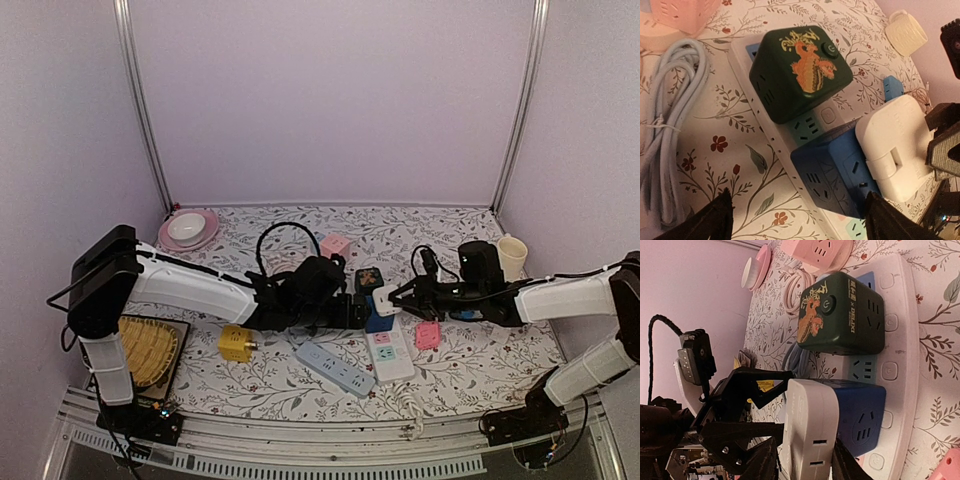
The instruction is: Pull the plug off the socket
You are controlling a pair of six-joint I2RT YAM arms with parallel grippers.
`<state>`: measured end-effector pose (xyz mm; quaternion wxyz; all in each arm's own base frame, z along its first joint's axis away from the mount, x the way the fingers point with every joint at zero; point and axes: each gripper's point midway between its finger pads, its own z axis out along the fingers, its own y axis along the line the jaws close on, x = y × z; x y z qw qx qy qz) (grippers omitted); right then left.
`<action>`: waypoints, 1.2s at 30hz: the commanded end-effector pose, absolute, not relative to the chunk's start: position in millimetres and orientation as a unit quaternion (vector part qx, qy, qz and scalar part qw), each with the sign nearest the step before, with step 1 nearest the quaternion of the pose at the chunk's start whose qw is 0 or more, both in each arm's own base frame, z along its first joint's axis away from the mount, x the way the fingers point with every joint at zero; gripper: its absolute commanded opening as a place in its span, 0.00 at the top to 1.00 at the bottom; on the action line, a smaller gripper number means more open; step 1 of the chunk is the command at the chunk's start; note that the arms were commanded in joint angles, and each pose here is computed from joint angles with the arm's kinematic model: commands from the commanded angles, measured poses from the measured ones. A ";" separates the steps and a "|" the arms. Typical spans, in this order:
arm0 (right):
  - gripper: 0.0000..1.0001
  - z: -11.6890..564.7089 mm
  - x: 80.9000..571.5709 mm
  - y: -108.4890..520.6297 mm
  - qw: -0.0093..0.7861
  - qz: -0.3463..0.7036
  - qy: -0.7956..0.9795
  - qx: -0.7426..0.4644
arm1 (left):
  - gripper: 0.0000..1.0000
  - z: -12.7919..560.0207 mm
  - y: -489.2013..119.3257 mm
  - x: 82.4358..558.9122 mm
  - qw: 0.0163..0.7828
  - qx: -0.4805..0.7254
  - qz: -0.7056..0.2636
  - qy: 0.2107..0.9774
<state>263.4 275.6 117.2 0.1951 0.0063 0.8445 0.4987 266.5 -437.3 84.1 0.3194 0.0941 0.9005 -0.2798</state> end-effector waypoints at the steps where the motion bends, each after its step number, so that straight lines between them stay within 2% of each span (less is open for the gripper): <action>1: 0.67 134.6 269.3 283.9 0.205 0.525 0.826 -0.005 | 0.09 83.7 -442.0 274.3 0.321 0.090 -0.286 0.898; 9: 0.80 144.7 265.8 288.2 0.197 0.548 0.813 -0.009 | 0.09 72.6 -437.7 275.0 0.316 0.087 -0.271 0.905; 12: 0.88 153.6 263.0 290.3 0.194 0.563 0.803 -0.011 | 0.09 67.6 -435.8 274.0 0.313 0.087 -0.263 0.908; 17: 0.94 169.4 258.7 292.0 0.193 0.585 0.788 -0.014 | 0.09 62.2 -432.8 274.2 0.311 0.084 -0.256 0.911; 28: 0.95 197.7 254.4 291.6 0.206 0.608 0.767 -0.023 | 0.09 60.3 -431.1 273.5 0.310 0.084 -0.252 0.913; 36: 0.95 189.5 266.0 281.5 0.220 0.581 0.783 -0.008 | 0.09 75.8 -434.9 273.1 0.322 0.096 -0.261 0.905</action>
